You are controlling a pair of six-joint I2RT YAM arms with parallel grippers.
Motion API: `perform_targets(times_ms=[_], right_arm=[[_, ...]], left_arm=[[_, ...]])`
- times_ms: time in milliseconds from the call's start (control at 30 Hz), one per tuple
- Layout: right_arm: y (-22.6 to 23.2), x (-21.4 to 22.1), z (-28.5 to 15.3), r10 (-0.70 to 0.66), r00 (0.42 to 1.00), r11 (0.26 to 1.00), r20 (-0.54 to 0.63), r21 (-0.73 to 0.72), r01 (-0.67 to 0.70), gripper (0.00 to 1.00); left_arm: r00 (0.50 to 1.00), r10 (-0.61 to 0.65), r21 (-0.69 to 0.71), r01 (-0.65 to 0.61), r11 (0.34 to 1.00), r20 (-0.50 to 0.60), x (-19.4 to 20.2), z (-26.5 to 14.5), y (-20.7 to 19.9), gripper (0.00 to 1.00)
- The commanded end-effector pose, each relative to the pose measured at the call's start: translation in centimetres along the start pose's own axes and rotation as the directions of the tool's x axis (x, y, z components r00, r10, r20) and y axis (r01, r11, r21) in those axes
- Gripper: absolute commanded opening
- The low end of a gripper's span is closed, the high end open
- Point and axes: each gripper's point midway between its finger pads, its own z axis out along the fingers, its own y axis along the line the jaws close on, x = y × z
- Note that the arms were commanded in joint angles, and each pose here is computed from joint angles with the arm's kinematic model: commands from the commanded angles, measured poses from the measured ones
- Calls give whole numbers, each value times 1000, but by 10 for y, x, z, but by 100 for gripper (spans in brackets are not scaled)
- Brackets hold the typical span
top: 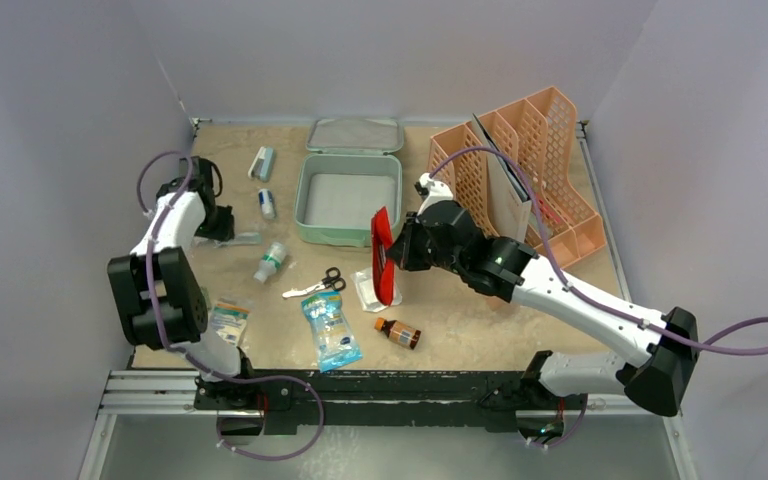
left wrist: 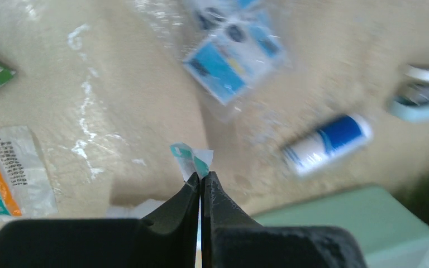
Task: Organize the medicine kit
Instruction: Pick up the medical item at the center of the board, then place the medical item at the medicine pouch.
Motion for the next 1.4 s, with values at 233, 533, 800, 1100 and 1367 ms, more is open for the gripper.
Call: perform_targets(times_ms=[233,533,800,1100,1367], right_arm=[[12,-9,1,42,999,999,-11,2,-42,0],[17,-4,15,85,995,996,-45,2,-85,0],[36,3,30,117,988,990,-100,-67,-124,0],[47,-12,33,153,987,982,-45,-107,-157,0],[52,-20,25,167,986,976,-13,-138,-167,0]], left_arm=[[849,510,806,-396,441,138,47,-178,-88,0],[545,802,953,-290,-92,243,145,-264,-42,0],[434,852,955,-98,-280,294,176,-303,-3,0],[369,894,966,-64,-250,256,217,-302,22,0],[336,916,975,-87,-202,220,240,-284,29,0]])
